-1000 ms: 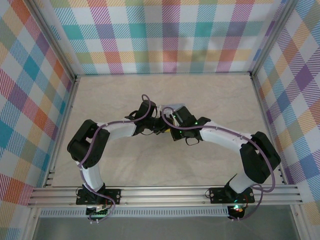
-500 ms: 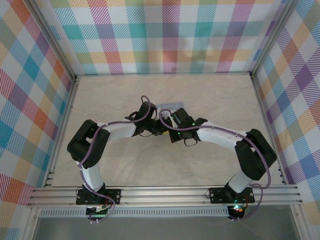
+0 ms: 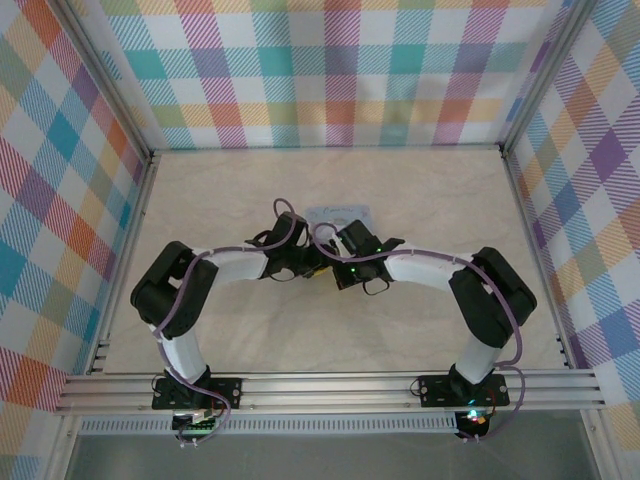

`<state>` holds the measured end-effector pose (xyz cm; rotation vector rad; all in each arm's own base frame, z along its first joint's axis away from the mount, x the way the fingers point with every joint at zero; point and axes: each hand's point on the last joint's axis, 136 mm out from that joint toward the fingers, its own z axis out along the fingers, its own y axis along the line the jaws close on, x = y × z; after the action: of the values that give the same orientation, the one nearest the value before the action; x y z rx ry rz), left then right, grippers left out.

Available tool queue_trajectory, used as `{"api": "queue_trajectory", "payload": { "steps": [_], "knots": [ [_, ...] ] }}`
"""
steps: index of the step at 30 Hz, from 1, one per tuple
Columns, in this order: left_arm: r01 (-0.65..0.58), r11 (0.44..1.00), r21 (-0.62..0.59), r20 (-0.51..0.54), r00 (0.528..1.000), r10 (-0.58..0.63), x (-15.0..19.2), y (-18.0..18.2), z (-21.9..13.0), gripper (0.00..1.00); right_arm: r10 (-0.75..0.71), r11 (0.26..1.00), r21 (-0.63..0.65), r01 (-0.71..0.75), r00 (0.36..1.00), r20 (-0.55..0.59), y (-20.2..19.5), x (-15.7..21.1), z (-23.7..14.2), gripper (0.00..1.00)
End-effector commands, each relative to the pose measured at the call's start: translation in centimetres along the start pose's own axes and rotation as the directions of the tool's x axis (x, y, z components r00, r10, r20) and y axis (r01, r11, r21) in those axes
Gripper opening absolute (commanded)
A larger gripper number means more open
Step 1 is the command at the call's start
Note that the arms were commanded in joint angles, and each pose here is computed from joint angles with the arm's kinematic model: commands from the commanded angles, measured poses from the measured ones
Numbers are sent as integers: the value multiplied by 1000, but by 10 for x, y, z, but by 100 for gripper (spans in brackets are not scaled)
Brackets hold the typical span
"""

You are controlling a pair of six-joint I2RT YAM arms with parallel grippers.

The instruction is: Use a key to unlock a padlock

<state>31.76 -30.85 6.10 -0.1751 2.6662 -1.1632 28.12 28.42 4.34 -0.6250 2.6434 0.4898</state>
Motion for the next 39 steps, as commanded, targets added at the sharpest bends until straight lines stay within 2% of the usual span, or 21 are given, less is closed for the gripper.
{"api": "queue_trajectory", "payload": {
  "steps": [1,6,13,19,24,39],
  "knots": [
    [-25,999,-47,53,998,28,-2,6,-19,42,-20,1000,2,20,999,-41,-2,12,9,0],
    [-38,995,-88,134,990,50,-14,10,-41,47,-55,998,-3,55,998,-36,-1,12,7,1],
    [-32,994,-104,203,978,52,-31,9,-54,47,-76,997,5,77,997,-33,-5,10,3,0],
    [1,986,-165,293,955,48,-47,15,-73,48,-148,989,20,149,988,-38,-8,10,-6,0],
    [16,981,-191,352,935,54,-58,18,-89,53,-219,975,35,221,974,-58,-10,9,-11,0],
    [15,980,-196,350,935,55,-83,13,-88,53,-386,917,63,395,915,-118,-21,7,-17,0]
  ]
}}
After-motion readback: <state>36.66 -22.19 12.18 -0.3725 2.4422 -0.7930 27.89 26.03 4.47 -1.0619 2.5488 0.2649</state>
